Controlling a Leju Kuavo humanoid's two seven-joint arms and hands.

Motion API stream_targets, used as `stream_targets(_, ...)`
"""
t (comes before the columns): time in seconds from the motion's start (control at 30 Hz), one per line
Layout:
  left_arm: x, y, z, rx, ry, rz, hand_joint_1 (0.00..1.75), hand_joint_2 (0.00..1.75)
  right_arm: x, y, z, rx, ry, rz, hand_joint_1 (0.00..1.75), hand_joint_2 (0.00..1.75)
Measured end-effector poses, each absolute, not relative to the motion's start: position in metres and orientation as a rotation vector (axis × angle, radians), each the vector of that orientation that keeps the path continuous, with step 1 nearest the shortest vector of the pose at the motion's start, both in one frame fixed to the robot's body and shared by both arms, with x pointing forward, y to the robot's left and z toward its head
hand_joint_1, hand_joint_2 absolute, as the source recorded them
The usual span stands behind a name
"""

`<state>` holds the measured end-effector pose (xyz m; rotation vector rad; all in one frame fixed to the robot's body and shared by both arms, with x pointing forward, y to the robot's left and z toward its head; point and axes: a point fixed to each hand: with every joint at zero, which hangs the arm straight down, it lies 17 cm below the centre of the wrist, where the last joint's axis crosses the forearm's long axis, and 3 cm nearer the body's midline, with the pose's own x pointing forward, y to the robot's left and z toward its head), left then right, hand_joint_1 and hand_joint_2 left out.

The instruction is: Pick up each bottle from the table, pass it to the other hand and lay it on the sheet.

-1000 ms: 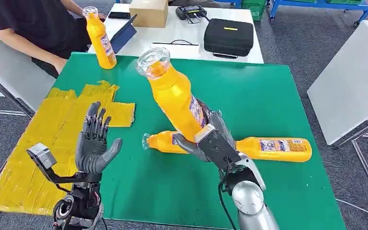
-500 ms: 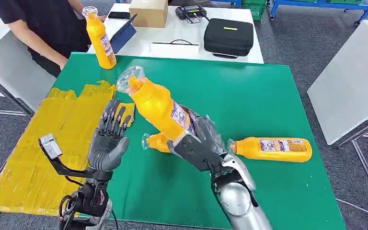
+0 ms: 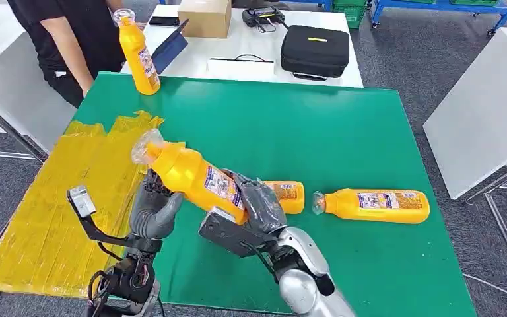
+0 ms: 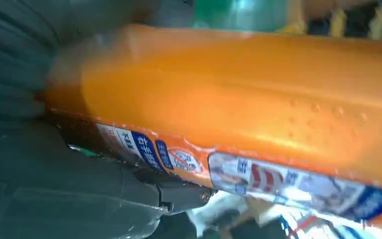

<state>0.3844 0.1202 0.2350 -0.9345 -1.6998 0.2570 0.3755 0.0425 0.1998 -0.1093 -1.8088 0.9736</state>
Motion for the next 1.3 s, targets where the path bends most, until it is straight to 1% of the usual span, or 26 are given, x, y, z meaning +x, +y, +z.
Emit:
stream_targets(0.1,0.385,0.119,0.237,-0.923,-1.703,0.244,0.00,1.75,0.369,0.054,0.181,-0.095,-1.756,1.043,1.75,1.75)
stream_targets(0.3,0.386,0.121,0.236,-0.909,-1.702,0.242,0.00,1.75,0.365,0.062,0.169,-0.092,-1.726,1.089,1.75,1.75)
stream_targets(0.53,0.386,0.121,0.231,-0.881,-1.698,0.233,0.00,1.75,0.370,0.067,0.162,-0.232,-1.694,1.210,1.75,1.75)
stream_targets(0.93,0.386,0.120,0.224,-0.852,-1.676,0.213,0.00,1.75,0.370,0.070,0.158,-0.270,-1.673,1.262,1.75,1.75)
stream_targets(0.97,0.386,0.119,0.223,-0.852,-1.672,0.210,0.52,1.75,0.370,0.070,0.158,-0.271,-1.671,1.263,1.75,1.75)
stream_targets(1.0,0.386,0.119,0.222,-0.852,-1.666,0.206,0.77,1.75,0.370,0.070,0.158,-0.274,-1.669,1.264,1.75,1.75)
stream_targets(1.03,0.386,0.118,0.223,-0.852,-1.663,0.201,0.21,1.75,0.371,0.070,0.158,-0.278,-1.667,1.265,1.75,1.75)
stream_targets(1.07,0.386,0.118,0.222,-0.853,-1.659,0.197,0.35,1.75,0.371,0.069,0.158,-0.280,-1.666,1.264,1.75,1.75)
stream_targets(1.1,0.385,0.117,0.222,-0.854,-1.653,0.191,1.66,1.75,0.371,0.068,0.159,-0.283,-1.667,1.263,1.75,1.75)
stream_targets(1.13,0.384,0.115,0.222,-0.859,-1.650,0.184,1.75,1.75,0.372,0.067,0.160,-0.286,-1.668,1.263,1.75,1.75)
stream_targets(1.2,0.383,0.113,0.222,-0.870,-1.644,0.170,1.75,1.75,0.372,0.064,0.161,-0.294,-1.670,1.261,1.75,1.75)
stream_targets(1.23,0.382,0.112,0.223,-0.875,-1.643,0.165,0.00,1.75,0.373,0.063,0.162,-0.296,-1.672,1.258,1.75,1.75)
stream_targets(1.3,0.382,0.111,0.224,-0.880,-1.644,0.161,0.00,1.75,0.373,0.060,0.164,-0.300,-1.676,1.255,1.75,1.75)
